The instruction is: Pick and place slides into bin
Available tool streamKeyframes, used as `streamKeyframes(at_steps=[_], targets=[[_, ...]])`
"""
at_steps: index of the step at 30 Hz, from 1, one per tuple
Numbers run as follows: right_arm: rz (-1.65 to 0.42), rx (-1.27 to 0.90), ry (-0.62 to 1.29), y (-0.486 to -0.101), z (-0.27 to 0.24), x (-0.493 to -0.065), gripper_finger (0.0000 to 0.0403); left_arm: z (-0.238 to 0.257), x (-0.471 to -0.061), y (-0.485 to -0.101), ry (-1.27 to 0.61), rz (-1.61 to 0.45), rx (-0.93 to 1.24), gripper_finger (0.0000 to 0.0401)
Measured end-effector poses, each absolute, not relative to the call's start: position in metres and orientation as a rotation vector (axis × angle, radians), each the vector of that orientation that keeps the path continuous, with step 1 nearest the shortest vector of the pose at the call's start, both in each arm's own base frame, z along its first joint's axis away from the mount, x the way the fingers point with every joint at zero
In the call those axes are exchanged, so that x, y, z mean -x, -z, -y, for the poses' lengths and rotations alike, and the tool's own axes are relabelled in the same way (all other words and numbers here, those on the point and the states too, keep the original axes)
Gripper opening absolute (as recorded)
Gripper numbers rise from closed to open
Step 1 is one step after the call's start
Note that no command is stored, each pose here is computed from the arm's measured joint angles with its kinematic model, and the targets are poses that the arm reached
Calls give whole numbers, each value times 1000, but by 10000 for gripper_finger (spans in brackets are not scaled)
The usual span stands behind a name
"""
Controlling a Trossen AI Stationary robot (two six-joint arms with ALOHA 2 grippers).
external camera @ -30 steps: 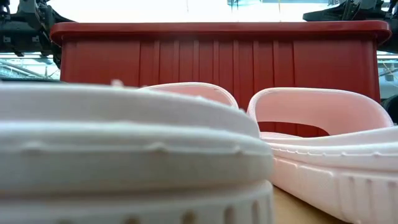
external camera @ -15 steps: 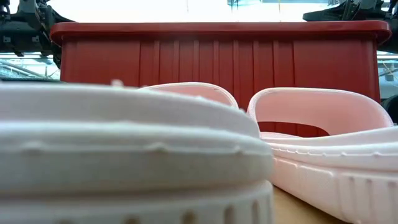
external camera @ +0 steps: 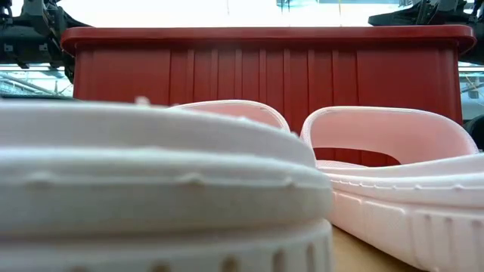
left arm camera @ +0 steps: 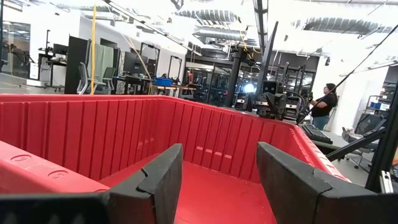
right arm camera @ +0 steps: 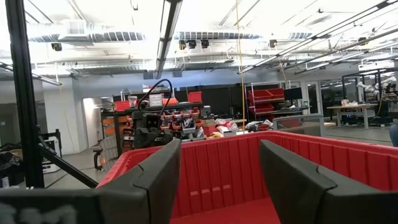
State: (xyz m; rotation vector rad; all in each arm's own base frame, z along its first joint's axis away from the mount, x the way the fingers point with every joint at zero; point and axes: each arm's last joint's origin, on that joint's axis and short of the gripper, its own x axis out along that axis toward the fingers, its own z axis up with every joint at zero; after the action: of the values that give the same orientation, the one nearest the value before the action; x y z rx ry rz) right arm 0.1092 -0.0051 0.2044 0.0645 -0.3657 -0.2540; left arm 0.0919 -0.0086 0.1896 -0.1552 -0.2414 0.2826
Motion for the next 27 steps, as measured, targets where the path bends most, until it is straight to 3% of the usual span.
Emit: streamKeyframes(at_steps=[27], targets=[[373, -112, 245, -205, 5, -109, 206, 9, -92, -190, -283, 242, 155, 205]])
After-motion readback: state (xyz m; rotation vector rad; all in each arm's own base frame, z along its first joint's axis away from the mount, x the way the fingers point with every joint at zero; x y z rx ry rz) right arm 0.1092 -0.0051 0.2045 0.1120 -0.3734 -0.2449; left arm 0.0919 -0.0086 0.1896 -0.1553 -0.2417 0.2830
